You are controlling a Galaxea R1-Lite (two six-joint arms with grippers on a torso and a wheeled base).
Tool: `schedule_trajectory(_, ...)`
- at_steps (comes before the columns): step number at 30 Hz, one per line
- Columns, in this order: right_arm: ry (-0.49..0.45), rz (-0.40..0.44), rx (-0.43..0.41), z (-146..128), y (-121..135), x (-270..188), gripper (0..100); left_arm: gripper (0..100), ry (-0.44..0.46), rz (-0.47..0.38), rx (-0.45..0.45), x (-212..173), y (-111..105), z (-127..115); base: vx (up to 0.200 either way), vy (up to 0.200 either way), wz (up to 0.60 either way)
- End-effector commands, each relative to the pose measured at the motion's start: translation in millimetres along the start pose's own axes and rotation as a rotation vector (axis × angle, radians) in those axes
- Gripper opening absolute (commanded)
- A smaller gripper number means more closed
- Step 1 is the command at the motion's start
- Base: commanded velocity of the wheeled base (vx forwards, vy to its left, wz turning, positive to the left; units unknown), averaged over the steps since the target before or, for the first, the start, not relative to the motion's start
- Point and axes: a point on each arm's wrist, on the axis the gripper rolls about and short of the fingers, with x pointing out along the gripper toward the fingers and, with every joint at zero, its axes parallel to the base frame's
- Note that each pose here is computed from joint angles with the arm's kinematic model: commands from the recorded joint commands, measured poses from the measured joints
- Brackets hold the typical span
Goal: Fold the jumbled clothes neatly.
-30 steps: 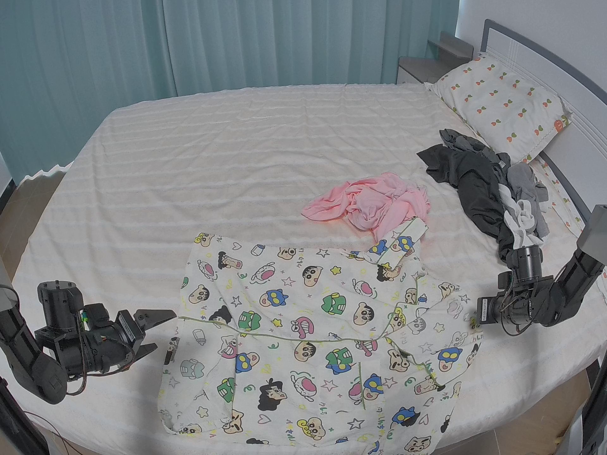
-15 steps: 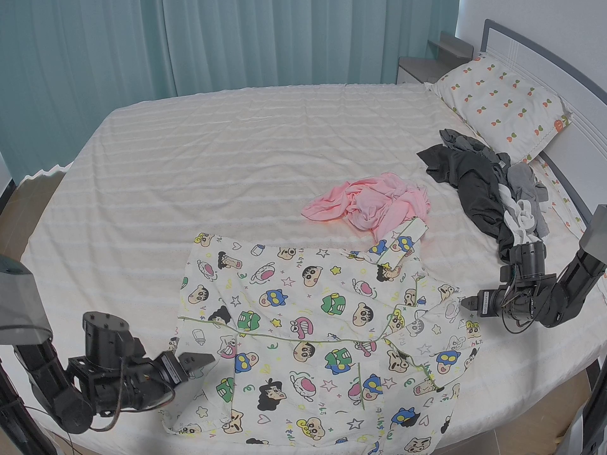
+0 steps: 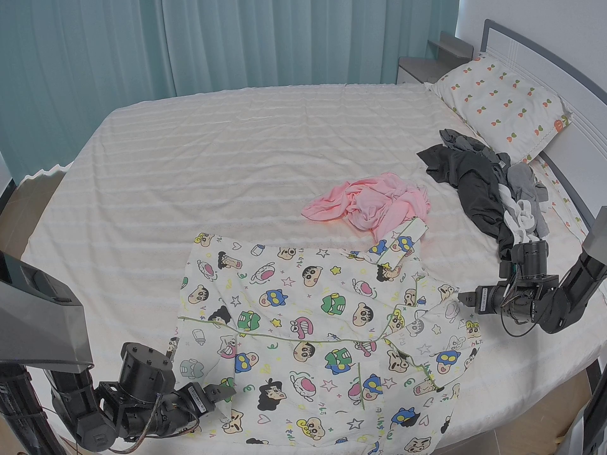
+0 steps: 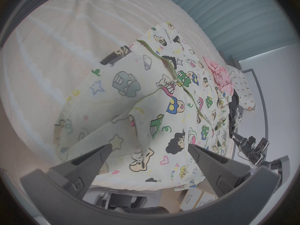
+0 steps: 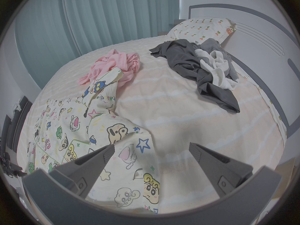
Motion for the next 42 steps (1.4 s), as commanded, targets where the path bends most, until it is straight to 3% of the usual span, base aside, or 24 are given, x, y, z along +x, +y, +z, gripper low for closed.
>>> schedule_trajectory(1, -0.012, 0.005, 0.000, 2, 1, -3, 100, 100, -0.003, -0.005, -0.025, 13, -6, 2, 0.000, 0.000, 0.00)
schedule_trajectory(14, -0.009, 0.004, -0.007, 1, 2, -5, 100, 100, -0.092, 0.038, -0.052, 42, -12, 9, 0.000, 0.000, 0.00)
schedule_trajectory(15, -0.014, 0.006, -0.007, 2, 2, -6, 100, 0, -0.101, 0.045, -0.052, 44, -12, 9, 0.000, 0.000, 0.00)
schedule_trajectory(23, -0.018, 0.012, -0.010, 3, 3, -9, 100, 0, -0.208, 0.061, -0.072, 43, -6, 14, 0.000, 0.000, 0.00)
schedule_trajectory(27, -0.013, 0.016, -0.014, 1, 5, -10, 100, 0, -0.272, 0.017, -0.085, 35, -6, 21, 0.000, 0.000, 0.00)
schedule_trajectory(35, -0.015, 0.016, -0.015, 1, 5, -11, 100, 0, -0.399, -0.019, -0.034, 31, 1, 51, 0.000, 0.000, 0.00)
schedule_trajectory(42, -0.013, 0.017, -0.015, 1, 5, -11, 100, 0, -0.404, -0.047, 0.008, 35, 15, 71, 0.000, 0.000, 0.00)
